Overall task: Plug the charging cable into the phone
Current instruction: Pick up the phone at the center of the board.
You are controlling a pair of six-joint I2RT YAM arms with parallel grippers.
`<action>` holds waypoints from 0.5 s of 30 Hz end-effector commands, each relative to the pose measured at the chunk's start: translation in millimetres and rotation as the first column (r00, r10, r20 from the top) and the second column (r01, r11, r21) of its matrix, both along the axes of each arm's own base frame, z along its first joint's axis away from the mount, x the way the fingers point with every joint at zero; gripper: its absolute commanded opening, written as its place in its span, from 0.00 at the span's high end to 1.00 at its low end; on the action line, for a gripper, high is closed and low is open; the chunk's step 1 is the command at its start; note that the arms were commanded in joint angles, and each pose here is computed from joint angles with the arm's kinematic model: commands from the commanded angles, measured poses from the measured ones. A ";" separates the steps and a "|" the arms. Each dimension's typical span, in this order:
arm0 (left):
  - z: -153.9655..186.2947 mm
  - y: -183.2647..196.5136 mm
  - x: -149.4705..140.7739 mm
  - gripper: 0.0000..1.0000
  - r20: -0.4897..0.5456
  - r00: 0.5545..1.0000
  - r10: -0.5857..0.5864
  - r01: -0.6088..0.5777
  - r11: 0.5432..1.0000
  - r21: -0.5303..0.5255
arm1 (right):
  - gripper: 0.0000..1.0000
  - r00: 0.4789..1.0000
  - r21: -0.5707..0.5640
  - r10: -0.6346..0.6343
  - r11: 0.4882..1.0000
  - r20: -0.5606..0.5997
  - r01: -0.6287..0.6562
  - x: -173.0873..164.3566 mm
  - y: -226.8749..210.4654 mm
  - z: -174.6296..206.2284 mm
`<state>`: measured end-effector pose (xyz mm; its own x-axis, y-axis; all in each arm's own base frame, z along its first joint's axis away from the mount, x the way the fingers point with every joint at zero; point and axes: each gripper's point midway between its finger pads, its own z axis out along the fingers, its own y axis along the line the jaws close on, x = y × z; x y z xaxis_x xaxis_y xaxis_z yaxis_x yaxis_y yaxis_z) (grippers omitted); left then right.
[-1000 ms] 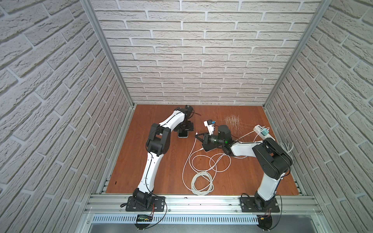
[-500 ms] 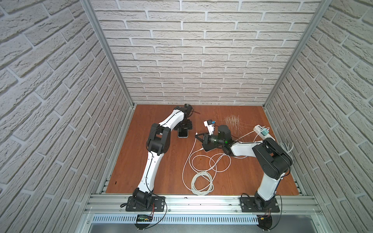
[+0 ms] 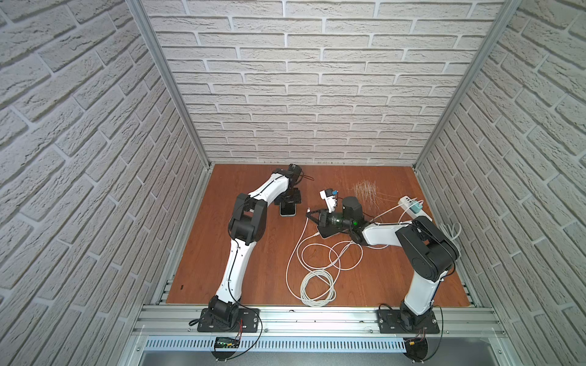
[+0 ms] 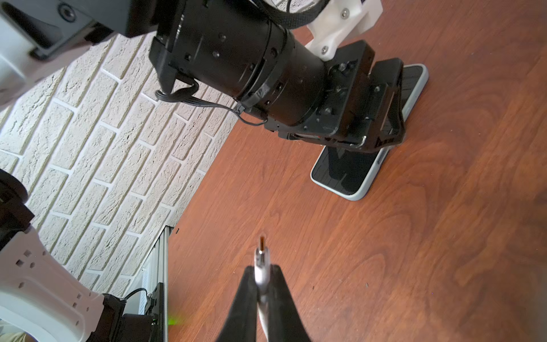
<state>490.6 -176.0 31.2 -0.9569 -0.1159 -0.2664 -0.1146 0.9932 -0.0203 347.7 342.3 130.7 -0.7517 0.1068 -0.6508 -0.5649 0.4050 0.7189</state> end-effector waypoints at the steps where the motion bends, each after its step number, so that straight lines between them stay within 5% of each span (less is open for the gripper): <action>1: 61.1 -6.6 0.2 0.67 0.147 0.989 0.024 -0.019 0.999 -0.036 | 0.96 0.999 0.030 0.027 0.999 0.018 -0.027 1.5 5.4 7.3; 8: 176.1 -17.3 -13.3 0.68 0.429 0.892 0.142 -0.069 0.981 -0.181 | 0.96 0.995 0.015 0.099 0.995 0.015 -0.099 -6.1 16.2 7.1; 15: 198.5 -32.0 -32.6 0.70 0.492 0.857 0.151 -0.038 0.972 -0.231 | 0.97 0.988 0.007 0.156 0.988 0.006 -0.156 -15.2 29.3 4.1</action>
